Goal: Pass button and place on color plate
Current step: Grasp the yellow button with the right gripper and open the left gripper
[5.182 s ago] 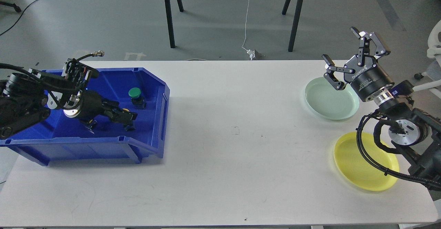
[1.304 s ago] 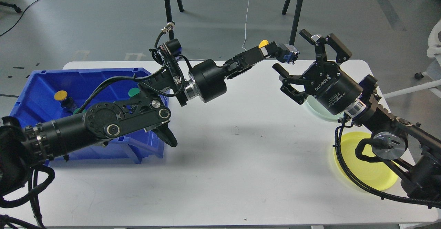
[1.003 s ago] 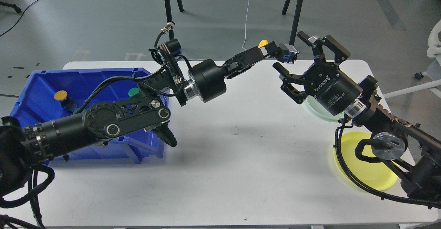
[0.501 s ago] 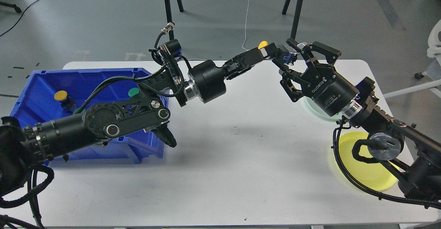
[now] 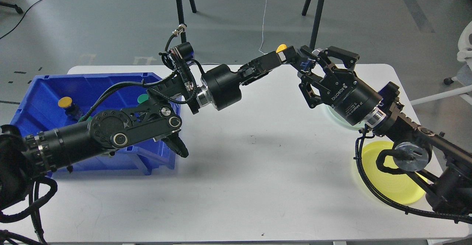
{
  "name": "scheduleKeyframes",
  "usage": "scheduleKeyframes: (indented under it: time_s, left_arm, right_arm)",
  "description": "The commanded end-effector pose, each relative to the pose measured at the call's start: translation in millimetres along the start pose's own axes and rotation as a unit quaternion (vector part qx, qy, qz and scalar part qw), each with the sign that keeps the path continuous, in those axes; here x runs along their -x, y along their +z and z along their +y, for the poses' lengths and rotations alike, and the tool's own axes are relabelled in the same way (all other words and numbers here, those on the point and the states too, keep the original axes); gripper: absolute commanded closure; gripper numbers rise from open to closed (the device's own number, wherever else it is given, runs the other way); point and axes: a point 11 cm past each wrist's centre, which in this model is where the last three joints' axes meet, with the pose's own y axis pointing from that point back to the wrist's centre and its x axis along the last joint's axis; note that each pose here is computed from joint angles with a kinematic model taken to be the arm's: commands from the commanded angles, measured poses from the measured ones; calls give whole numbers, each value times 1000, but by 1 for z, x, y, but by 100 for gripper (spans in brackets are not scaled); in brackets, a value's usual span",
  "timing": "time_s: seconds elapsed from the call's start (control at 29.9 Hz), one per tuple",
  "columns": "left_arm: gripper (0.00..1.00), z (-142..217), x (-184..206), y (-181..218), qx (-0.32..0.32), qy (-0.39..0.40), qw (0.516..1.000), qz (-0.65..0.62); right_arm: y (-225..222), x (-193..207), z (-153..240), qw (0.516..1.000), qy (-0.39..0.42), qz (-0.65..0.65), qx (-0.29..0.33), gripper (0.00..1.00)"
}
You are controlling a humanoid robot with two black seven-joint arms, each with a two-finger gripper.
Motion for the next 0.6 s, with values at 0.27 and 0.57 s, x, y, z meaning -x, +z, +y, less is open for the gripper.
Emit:
scheduleKeyframes:
  time_s: [0.27, 0.57]
  left_arm:
    - [50, 1, 0, -1, 2, 9, 1000, 8]
    - [35, 1, 0, 0, 3, 9, 1000, 10]
  right_arm:
    - [-1, -2, 2, 1000, 5, 2, 0, 99]
    - [-3, -3, 4, 1000, 7, 4, -3, 99]
